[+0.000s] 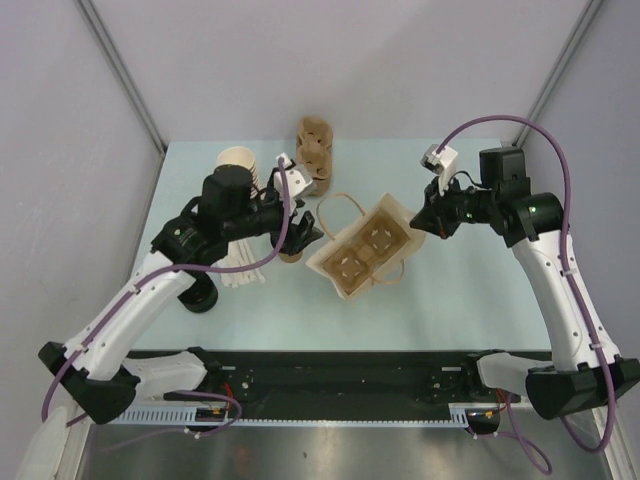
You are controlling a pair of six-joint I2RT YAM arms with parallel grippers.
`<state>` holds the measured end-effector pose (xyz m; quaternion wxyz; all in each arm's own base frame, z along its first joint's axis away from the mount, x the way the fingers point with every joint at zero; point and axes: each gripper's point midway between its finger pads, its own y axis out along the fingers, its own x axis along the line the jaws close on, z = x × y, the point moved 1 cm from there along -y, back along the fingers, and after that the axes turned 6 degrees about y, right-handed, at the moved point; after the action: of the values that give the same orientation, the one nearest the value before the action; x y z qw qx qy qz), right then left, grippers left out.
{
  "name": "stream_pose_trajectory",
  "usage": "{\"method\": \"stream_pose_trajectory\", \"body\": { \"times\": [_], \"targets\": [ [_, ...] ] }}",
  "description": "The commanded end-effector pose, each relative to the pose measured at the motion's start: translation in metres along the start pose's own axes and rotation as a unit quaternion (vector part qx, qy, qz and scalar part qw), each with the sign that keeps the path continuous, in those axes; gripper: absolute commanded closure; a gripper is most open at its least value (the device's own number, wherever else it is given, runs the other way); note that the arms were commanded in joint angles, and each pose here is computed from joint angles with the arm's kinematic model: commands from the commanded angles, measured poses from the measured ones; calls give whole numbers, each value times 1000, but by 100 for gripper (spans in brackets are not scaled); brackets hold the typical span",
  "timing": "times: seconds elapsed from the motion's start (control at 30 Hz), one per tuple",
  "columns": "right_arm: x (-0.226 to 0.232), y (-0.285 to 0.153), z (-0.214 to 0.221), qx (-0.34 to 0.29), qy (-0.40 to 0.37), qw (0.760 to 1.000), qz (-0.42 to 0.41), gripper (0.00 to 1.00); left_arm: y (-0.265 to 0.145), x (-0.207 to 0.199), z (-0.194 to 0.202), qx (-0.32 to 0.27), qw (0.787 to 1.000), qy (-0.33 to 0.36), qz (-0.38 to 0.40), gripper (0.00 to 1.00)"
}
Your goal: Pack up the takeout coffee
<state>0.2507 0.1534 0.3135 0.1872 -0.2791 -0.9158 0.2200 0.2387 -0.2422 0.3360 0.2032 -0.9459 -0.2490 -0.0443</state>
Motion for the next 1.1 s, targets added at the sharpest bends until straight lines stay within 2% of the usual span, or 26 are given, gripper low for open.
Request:
{"method": "stream_pose_trajectory", "body": {
  "times": [0.0, 0.1, 0.2, 0.27, 0.33, 0.47, 0.57, 0.83, 1.07],
  "targets": [
    [-21, -4, -3, 2, 48, 999, 13, 100, 10, 30, -7, 39, 997, -41, -50, 20],
    [-39, -9, 7, 14, 81, 996, 20, 100, 15, 43, 14, 95, 990, -79, -71, 17],
    [-49, -17, 12, 19, 80, 996, 27, 100, 16, 55, 33, 117, 983, -106, -95, 14],
    [-52, -19, 17, 28, 62, 997, 29, 100, 16, 65, 44, 128, 977, -136, -106, 9],
    [-61, -25, 27, 39, 76, 996, 38, 100, 17, 74, 57, 140, 972, -157, -109, 5],
    [-73, -35, 36, 42, 79, 995, 47, 100, 24, 70, 82, 176, 967, -155, -94, 1],
    [-74, -35, 39, 47, 80, 995, 45, 100, 33, 77, 116, 239, 950, -164, -113, 0],
    [-74, -34, 40, 48, 82, 995, 43, 100, 45, 99, 143, 246, 944, -139, -173, 1],
    [-72, -32, 38, 50, 77, 995, 45, 100, 59, 95, 169, 283, 942, -111, -144, 1]
  ]
}}
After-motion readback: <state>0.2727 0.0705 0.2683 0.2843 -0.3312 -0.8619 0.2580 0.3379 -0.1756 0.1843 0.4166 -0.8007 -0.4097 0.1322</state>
